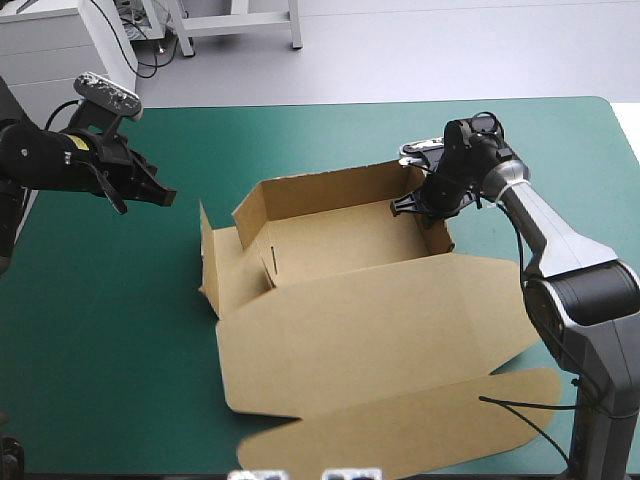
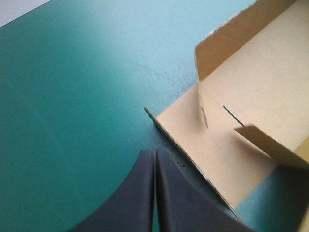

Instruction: Fold the box

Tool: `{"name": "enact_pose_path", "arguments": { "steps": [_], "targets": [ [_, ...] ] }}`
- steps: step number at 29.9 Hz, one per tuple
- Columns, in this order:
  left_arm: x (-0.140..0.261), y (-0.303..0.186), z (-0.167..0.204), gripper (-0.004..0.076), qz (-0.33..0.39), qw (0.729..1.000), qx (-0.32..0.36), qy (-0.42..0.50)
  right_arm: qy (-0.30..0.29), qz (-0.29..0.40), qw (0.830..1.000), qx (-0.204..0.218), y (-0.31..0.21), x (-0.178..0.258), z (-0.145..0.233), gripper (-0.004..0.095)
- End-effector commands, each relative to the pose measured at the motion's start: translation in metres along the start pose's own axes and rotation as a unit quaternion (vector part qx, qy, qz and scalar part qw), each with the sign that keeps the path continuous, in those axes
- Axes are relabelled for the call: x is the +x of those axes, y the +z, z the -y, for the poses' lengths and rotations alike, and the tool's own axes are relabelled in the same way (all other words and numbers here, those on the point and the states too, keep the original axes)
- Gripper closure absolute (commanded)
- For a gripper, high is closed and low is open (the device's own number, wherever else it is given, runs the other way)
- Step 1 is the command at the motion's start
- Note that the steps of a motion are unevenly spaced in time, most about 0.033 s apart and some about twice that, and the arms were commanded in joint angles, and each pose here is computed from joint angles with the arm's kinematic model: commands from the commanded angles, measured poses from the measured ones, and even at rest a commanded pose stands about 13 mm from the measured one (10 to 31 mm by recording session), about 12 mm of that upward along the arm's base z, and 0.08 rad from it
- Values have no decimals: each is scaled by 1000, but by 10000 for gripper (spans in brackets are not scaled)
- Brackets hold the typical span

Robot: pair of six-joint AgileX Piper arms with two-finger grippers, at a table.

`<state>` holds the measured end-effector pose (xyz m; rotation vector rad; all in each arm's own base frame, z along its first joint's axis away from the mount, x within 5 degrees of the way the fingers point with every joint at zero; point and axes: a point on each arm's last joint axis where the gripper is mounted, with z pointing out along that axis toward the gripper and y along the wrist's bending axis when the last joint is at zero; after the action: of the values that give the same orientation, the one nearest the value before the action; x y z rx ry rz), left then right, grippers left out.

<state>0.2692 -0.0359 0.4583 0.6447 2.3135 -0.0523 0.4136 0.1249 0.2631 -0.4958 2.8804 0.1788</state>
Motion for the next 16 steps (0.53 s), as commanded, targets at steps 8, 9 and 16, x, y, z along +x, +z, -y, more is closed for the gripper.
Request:
{"name": "enact_pose_path", "arguments": {
  "steps": [8, 9, 16],
  "targets": [
    [-6, -23, 3, 731, 49, 999, -12, -2, -30, 106, 994, 14, -99, 17, -6, 926],
    [-6, -23, 3, 731, 50, 999, -13, -2, -32, 121, 992, 17, -112, 22, -5, 926],
    [-2, -25, -13, 731, 30, 994, -104, -8, -26, 223, 973, 48, -200, 64, 9, 927]
  ]
}}
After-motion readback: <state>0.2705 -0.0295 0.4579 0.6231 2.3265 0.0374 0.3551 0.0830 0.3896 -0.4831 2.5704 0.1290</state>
